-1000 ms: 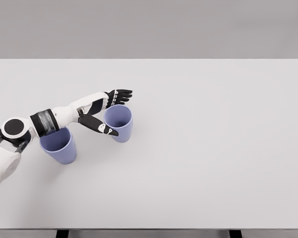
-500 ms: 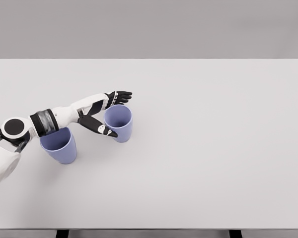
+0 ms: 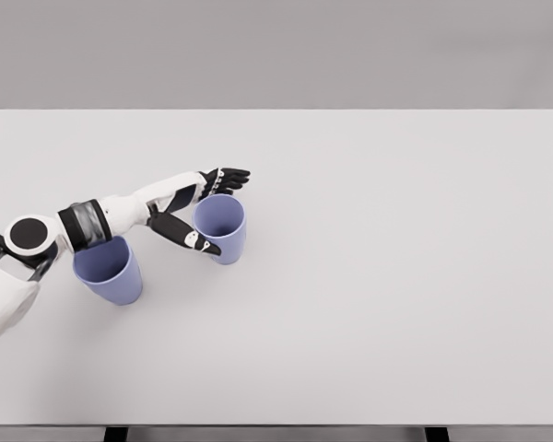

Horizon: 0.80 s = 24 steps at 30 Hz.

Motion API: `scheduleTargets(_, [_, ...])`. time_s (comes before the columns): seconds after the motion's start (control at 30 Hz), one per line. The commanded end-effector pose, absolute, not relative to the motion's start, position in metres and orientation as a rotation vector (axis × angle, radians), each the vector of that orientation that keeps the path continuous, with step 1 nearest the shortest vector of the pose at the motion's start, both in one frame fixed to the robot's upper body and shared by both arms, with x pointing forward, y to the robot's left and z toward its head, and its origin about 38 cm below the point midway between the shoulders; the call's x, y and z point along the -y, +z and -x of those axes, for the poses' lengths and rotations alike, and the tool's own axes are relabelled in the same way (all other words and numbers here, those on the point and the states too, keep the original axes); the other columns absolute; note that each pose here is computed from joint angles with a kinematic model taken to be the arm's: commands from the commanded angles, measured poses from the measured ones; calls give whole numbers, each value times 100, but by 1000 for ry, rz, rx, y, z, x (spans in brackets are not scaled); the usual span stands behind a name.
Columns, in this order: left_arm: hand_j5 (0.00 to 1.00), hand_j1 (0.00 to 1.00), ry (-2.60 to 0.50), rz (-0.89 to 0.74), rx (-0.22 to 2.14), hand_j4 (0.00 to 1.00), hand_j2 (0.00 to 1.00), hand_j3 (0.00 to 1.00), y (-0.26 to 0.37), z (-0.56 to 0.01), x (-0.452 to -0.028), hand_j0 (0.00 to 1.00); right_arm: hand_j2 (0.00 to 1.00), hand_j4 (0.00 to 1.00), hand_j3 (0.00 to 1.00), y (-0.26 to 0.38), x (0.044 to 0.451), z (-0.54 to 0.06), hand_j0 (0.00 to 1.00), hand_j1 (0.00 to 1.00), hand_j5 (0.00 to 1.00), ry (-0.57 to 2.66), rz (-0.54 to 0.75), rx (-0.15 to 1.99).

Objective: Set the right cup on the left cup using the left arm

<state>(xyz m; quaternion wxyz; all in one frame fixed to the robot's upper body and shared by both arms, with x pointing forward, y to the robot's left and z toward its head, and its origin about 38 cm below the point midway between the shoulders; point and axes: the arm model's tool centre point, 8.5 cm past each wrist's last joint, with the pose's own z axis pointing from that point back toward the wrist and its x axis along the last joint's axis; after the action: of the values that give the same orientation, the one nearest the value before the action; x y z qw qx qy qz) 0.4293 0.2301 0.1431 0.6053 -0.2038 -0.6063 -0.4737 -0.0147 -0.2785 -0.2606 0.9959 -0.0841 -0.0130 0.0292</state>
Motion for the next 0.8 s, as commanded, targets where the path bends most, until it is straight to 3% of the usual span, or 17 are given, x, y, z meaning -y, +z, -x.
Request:
scheduleTargets(0.0, [100, 100, -1090, 480, 1409, 100, 100, 100, 146, -429, -231, 100, 100, 100, 100, -261, 279, 15, 100, 100, 100, 58, 168, 26])
scheduleTargets(0.77, [100, 100, -1140, 456, 1331, 100, 100, 100, 156, -423, -234, 100, 100, 100, 100, -261, 279, 15, 100, 100, 100, 58, 168, 26])
